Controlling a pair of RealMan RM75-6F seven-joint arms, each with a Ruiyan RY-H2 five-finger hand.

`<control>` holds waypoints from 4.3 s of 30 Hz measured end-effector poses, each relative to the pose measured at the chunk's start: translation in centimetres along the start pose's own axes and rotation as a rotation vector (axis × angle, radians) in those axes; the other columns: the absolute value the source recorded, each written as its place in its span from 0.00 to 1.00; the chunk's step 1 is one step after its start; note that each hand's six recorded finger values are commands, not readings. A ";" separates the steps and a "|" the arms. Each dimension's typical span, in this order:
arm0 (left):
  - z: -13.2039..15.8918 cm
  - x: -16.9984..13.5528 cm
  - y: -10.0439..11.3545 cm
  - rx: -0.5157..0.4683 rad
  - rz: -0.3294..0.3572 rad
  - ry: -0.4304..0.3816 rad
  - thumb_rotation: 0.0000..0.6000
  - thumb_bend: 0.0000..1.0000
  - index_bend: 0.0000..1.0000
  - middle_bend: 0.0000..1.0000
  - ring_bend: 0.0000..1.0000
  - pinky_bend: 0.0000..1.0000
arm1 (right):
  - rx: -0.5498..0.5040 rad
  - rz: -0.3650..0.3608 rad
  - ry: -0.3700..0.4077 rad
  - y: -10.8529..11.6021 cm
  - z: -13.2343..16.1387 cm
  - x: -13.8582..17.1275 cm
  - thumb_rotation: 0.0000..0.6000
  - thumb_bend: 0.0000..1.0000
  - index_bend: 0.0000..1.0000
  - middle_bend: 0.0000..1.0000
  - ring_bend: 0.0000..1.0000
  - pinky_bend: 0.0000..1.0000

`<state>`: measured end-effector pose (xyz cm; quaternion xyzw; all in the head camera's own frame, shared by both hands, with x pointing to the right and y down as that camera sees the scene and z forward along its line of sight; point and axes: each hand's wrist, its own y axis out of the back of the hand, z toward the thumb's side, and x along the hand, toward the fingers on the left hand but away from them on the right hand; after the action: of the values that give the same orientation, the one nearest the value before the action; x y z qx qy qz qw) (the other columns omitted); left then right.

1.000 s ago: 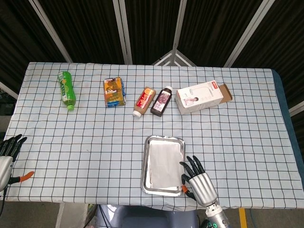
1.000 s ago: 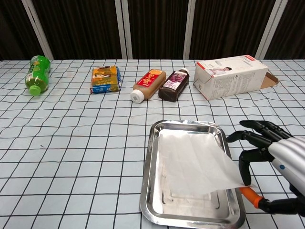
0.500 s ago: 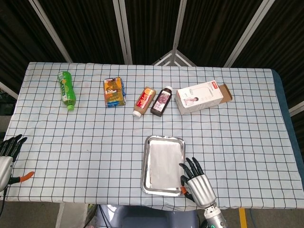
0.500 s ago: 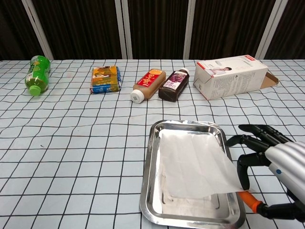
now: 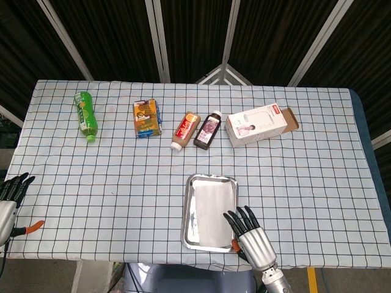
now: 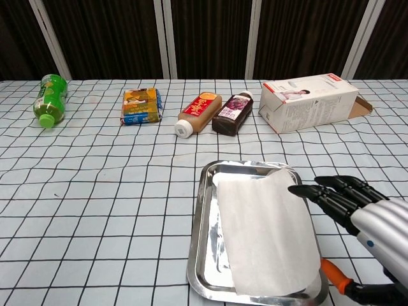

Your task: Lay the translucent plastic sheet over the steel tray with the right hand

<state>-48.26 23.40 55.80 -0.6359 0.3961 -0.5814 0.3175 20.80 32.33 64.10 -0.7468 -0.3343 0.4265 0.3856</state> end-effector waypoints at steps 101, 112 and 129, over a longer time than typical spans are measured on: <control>-0.4 0.3 0.4 -0.031 -0.006 0.015 1.00 0.00 0.00 0.00 0.00 0.00 | 0.282 0.545 0.140 -1.7 0.5 -5.9 1.00 1.00 0.00 0.03 0.00 0.00; -0.3 0.2 0.6 -0.036 0.004 0.009 1.00 0.00 0.00 0.00 0.00 0.00 | 0.266 0.567 0.109 -2.1 1.0 -5.6 1.00 1.00 0.00 0.03 0.00 0.00; -0.2 0.2 0.5 -0.037 0.003 0.001 1.00 0.00 0.00 0.00 0.00 0.00 | 0.193 0.605 0.011 -2.4 2.1 -5.3 1.00 1.00 0.00 0.03 0.00 0.00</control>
<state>-48.52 23.00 55.44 -0.6406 0.4083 -0.5737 0.3062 16.27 29.73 67.50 -0.7746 -0.0528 0.5475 0.3122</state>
